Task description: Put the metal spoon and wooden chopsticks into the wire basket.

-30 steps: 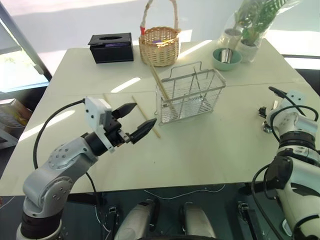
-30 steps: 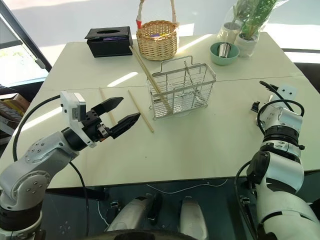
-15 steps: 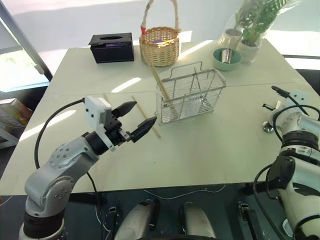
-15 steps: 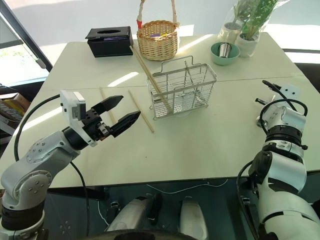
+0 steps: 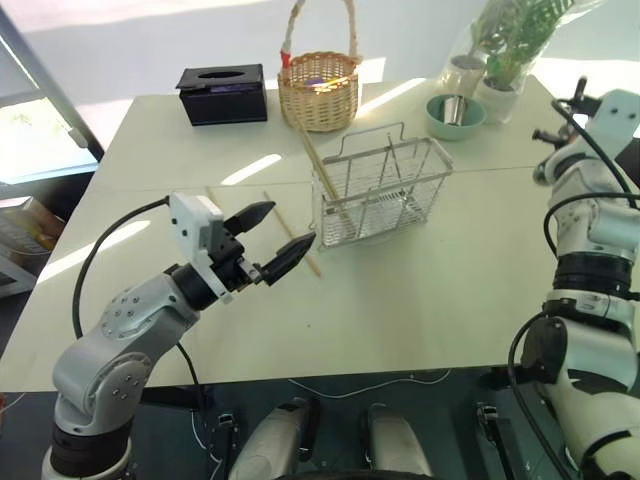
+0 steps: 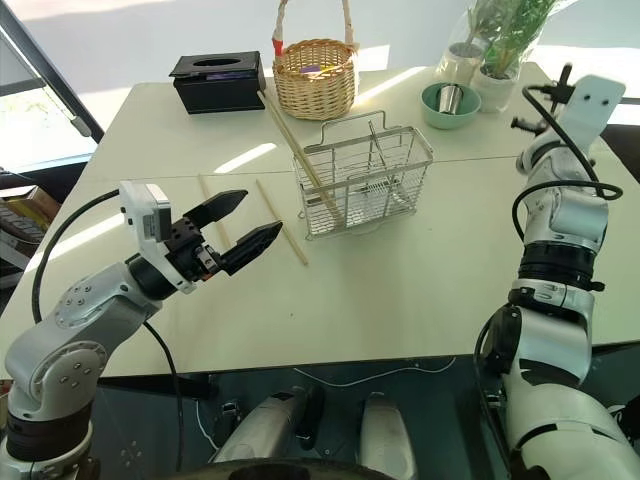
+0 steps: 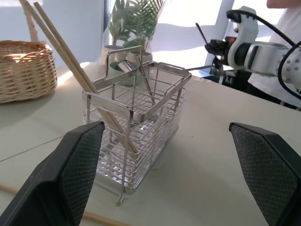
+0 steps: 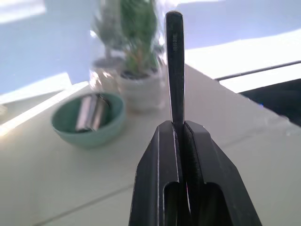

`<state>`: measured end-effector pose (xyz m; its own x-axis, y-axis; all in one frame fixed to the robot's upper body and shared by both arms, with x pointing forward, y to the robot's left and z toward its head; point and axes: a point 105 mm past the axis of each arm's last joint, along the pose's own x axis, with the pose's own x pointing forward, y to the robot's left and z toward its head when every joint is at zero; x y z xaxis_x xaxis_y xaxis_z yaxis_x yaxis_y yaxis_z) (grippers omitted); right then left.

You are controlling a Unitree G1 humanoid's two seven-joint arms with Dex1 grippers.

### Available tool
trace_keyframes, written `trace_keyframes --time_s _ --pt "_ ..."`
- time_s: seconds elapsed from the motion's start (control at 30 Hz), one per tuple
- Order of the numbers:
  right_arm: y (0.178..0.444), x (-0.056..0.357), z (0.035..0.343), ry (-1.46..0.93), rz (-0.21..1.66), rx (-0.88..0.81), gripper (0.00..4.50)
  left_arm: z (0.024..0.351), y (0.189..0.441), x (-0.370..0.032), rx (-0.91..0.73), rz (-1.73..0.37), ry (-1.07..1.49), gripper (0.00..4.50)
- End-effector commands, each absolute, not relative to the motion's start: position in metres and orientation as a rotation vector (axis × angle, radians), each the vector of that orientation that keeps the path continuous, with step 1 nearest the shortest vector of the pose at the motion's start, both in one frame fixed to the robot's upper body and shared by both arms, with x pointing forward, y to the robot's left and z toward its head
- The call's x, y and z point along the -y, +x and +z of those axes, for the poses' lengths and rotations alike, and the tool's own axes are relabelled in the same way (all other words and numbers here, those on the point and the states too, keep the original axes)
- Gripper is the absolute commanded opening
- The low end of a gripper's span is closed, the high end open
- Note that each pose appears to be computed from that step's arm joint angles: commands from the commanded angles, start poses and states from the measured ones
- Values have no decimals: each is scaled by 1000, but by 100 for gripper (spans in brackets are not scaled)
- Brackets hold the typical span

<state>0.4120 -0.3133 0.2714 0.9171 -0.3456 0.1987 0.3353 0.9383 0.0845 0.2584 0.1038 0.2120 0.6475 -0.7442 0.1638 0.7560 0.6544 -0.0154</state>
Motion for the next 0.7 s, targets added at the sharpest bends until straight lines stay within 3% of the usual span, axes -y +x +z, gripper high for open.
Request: trace_keyframes --time_s 0.03,0.3,0.7 --pt "398 271 318 41 -192 421 2 216 250 -100 164 -910 -42 450" --pt "382 201 327 154 52 514 2 205 243 -106 68 -983 37 450" --pt "389 150 290 288 223 456 2 201 245 -109 45 -970 38 450"
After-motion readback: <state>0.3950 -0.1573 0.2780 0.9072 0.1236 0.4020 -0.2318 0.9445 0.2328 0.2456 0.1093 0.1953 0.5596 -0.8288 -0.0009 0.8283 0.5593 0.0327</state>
